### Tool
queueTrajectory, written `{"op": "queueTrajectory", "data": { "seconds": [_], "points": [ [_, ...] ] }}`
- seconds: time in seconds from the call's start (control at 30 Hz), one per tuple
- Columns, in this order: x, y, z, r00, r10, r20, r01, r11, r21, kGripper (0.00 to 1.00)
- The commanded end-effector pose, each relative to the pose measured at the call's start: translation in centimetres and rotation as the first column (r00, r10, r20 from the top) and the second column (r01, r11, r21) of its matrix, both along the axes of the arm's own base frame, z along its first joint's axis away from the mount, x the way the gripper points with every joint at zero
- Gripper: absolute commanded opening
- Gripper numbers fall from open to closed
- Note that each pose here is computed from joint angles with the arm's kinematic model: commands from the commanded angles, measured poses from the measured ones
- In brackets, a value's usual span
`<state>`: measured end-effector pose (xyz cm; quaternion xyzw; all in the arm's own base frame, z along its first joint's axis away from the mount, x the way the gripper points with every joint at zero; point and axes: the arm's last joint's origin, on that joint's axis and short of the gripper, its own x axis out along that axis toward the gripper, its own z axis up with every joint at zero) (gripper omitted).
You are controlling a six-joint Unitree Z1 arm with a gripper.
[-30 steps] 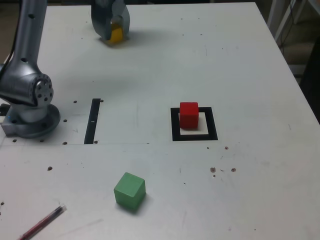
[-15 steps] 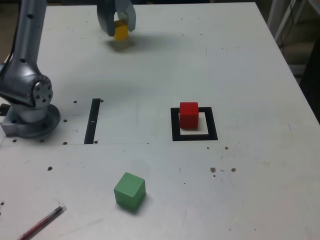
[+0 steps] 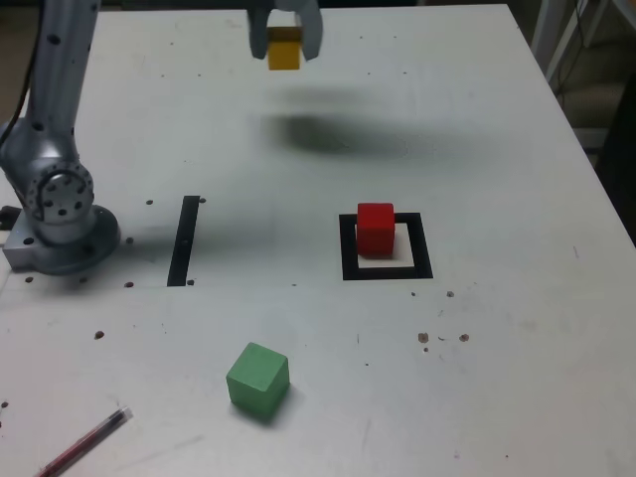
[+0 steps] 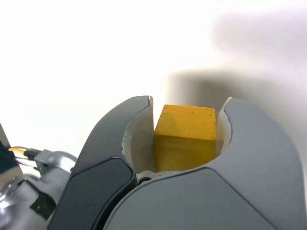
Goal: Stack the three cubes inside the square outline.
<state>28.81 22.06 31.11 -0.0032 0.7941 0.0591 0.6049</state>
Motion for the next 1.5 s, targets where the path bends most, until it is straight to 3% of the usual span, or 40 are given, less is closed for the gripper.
{"op": "queueTrajectory", "data": {
  "seconds": [0.0, 0.3, 0.63, 0.8, 1.03, 1.23, 1.47],
  "points": [
    [2.6, -4.8, 1.1, 0.991, -0.130, 0.026, 0.130, 0.992, 0.004, 0.16],
    [5.1, -13.3, 2.8, 0.951, -0.295, 0.096, 0.297, 0.955, -0.011, 0.17],
    [6.0, -18.9, 3.4, 0.928, -0.349, 0.134, 0.353, 0.935, -0.014, 0.17],
    [6.3, -20.2, 3.1, 0.933, -0.337, 0.125, 0.341, 0.940, -0.008, 0.17],
    [6.3, -21.8, 1.8, 0.960, -0.267, 0.086, 0.269, 0.963, -0.012, 0.17],
    [6.3, -23.8, 0.7, 0.984, -0.171, 0.058, 0.171, 0.985, 0.001, 0.17],
    [7.2, -25.1, -0.9, 0.989, -0.142, 0.033, 0.142, 0.990, 0.000, 0.17]
  ]
}}
